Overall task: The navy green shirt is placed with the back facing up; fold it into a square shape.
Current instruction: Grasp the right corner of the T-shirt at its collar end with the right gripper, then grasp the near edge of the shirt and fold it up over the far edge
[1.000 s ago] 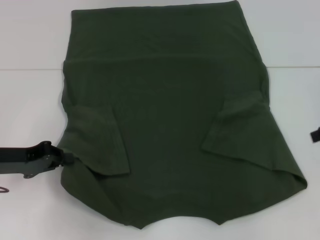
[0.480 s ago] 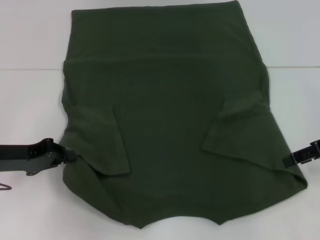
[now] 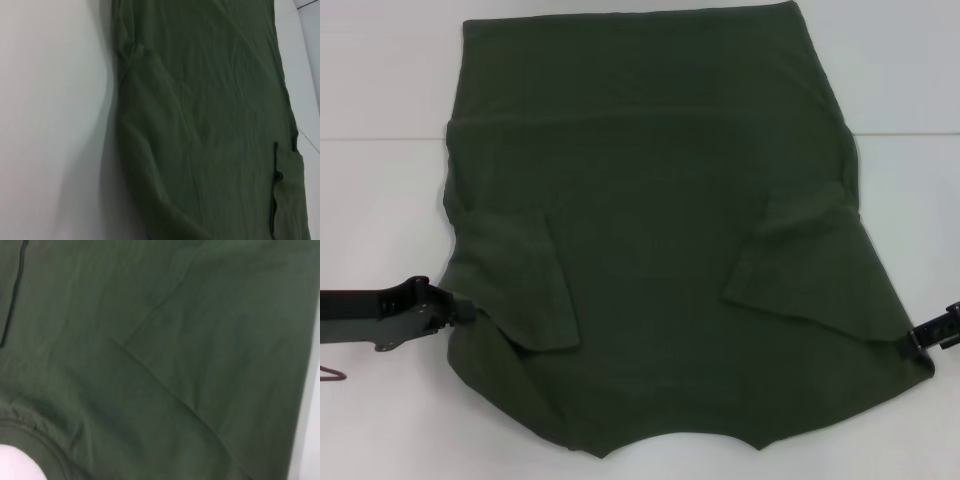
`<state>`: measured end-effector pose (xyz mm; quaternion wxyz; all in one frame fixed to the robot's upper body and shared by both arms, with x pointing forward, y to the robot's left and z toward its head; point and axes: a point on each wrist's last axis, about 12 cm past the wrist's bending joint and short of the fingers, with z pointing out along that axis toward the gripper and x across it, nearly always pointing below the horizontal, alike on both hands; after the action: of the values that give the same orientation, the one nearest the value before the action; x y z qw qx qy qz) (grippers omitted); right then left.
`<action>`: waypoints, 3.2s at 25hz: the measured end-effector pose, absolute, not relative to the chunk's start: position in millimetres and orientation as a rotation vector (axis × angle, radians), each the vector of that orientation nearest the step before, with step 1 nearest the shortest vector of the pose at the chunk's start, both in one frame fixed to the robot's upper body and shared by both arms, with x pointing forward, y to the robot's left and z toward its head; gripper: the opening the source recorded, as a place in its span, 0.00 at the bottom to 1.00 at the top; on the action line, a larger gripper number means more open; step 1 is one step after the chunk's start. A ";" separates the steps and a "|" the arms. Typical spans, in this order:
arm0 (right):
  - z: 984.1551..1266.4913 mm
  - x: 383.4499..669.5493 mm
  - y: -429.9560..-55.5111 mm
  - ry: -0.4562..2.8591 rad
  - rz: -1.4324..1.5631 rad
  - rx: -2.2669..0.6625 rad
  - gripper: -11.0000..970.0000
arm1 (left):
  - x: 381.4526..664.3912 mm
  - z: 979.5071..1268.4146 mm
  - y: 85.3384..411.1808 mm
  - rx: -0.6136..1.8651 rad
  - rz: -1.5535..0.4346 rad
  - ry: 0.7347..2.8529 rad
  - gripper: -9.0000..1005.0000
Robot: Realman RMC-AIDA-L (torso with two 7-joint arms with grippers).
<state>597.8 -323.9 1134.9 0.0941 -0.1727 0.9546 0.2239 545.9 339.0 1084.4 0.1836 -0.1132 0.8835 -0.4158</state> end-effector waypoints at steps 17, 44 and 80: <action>1122.0 599.0 -321.1 2.850 0.585 -0.448 0.81 | 544.4 1082.6 339.5 -0.330 -1.174 2.491 0.02; 1114.2 601.0 -282.3 2.832 0.640 -0.559 0.72 | 545.7 1083.5 337.0 -0.322 -1.182 2.494 0.02; 1128.4 590.6 -296.0 2.862 0.764 -0.595 0.06 | 529.1 1096.0 348.6 -0.203 -1.199 2.595 0.02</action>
<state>590.6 -296.0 1128.4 0.0599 -0.1965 0.9456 0.2524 529.1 348.6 1096.0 0.1376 -0.0700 0.8968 -0.4146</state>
